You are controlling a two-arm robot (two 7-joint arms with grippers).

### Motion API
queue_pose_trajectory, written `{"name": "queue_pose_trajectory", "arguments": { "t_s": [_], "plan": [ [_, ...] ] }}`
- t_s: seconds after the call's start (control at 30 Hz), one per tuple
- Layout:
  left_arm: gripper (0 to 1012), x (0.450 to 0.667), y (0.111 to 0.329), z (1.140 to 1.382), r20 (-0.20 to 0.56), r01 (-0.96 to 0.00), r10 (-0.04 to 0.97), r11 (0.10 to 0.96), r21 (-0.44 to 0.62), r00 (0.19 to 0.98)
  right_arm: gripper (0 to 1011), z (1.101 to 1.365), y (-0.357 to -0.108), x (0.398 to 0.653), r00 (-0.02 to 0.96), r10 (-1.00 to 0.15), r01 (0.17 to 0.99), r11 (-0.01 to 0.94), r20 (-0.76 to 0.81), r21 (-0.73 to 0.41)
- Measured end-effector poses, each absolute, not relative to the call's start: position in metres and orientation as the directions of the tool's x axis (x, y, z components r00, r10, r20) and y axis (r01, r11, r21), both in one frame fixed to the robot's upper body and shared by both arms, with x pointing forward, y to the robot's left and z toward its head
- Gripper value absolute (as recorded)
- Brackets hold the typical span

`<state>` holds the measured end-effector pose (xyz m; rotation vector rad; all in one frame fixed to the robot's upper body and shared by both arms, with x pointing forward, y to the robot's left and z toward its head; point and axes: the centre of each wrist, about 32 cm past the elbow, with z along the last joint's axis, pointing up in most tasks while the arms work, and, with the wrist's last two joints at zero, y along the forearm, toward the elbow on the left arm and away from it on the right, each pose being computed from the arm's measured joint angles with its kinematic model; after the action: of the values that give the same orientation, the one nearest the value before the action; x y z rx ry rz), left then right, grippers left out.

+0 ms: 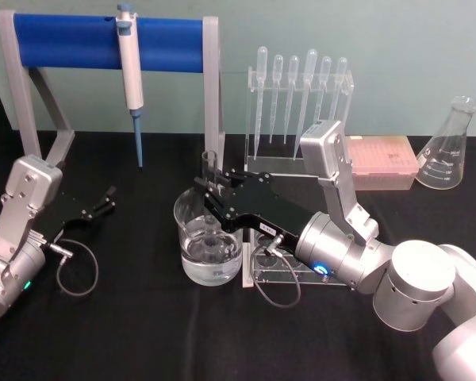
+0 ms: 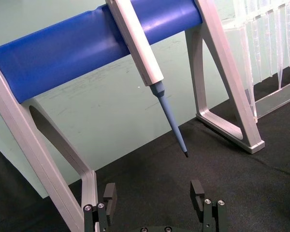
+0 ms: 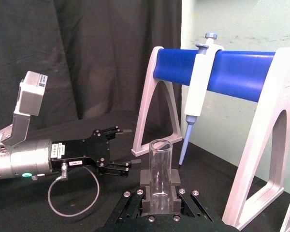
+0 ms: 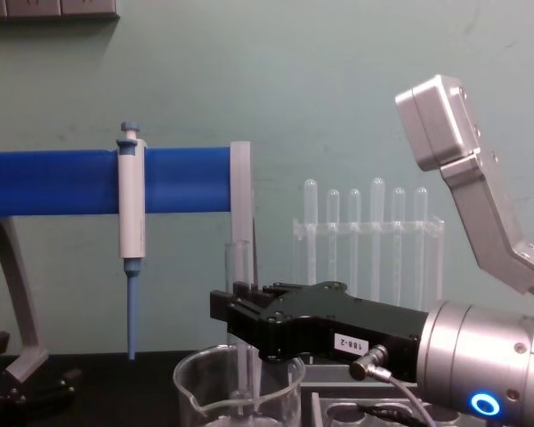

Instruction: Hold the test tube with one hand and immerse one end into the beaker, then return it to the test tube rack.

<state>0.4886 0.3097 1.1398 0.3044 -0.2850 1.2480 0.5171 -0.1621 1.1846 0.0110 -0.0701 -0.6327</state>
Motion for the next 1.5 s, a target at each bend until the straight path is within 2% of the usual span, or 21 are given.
{"name": "queue_pose_trajectory", "arguments": {
  "t_s": [1.5],
  "plan": [
    [1000, 0.4886, 0.3097, 1.1398, 0.374, -0.955, 0.88, 0.287, 0.07, 0.292, 224, 1.1846, -0.1621, 0.5171, 0.804, -0.591, 0.59, 0.806, 0.062, 0.032]
  ]
}}
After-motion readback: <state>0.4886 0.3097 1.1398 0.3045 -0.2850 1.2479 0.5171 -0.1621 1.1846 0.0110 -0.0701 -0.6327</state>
